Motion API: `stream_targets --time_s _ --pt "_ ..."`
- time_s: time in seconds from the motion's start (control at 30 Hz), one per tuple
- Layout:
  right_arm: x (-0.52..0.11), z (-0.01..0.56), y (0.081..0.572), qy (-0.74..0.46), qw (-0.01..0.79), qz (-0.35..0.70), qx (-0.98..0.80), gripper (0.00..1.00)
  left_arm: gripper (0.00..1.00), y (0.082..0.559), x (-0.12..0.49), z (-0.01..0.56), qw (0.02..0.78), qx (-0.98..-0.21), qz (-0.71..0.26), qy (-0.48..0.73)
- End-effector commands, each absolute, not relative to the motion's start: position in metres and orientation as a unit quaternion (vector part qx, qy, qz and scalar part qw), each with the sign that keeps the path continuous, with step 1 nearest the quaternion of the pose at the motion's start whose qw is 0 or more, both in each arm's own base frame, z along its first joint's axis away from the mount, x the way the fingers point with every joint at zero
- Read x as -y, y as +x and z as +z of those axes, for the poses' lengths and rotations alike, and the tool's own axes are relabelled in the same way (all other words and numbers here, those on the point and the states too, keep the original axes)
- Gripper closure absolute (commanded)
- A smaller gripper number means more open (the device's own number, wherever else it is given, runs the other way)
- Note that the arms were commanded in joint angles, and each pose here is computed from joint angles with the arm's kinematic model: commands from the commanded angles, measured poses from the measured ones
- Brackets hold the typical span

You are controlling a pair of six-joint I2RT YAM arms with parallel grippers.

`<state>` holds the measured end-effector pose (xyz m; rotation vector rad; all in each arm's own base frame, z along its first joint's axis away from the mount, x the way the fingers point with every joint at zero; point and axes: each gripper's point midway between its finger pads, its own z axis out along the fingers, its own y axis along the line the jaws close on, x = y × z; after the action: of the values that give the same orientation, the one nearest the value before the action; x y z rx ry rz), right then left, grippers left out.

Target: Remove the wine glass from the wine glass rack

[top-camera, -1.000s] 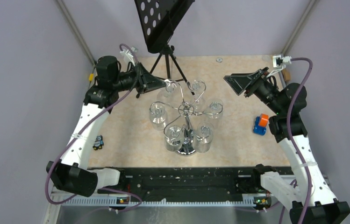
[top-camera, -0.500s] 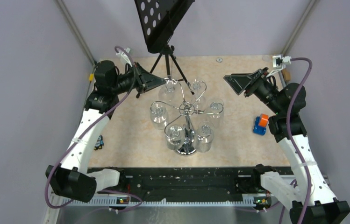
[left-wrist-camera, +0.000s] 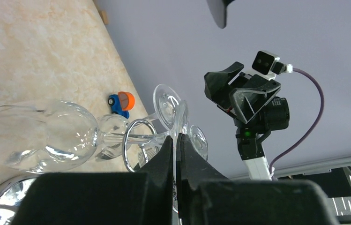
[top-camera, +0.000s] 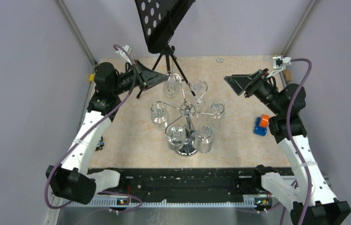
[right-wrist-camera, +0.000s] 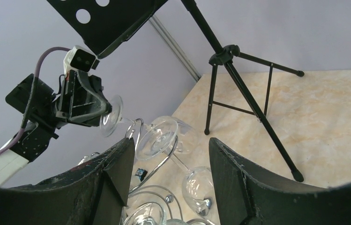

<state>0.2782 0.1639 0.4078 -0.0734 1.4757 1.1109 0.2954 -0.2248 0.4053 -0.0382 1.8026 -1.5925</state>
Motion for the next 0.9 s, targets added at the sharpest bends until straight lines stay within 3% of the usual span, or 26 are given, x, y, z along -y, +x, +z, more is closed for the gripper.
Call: stream_targets --time_s 0.0,0.53,0.87 --pt "-0.167 0.420 0.275 -0.042 0.616 0.485 -0.619 0.39 1.00 0.286 0.232 0.437 0.392 -0.659 -0.640 0.037" --pt "-0.168 0.418 0.279 -0.039 0.611 0.490 -0.621 0.39 1.00 0.260 0.246 0.428 0.334 -0.667 -0.661 0.081" --pt "-0.172 0.409 0.280 -0.032 0.598 0.499 -0.626 0.39 1.00 0.240 0.233 0.423 0.348 -0.696 -0.622 0.088"
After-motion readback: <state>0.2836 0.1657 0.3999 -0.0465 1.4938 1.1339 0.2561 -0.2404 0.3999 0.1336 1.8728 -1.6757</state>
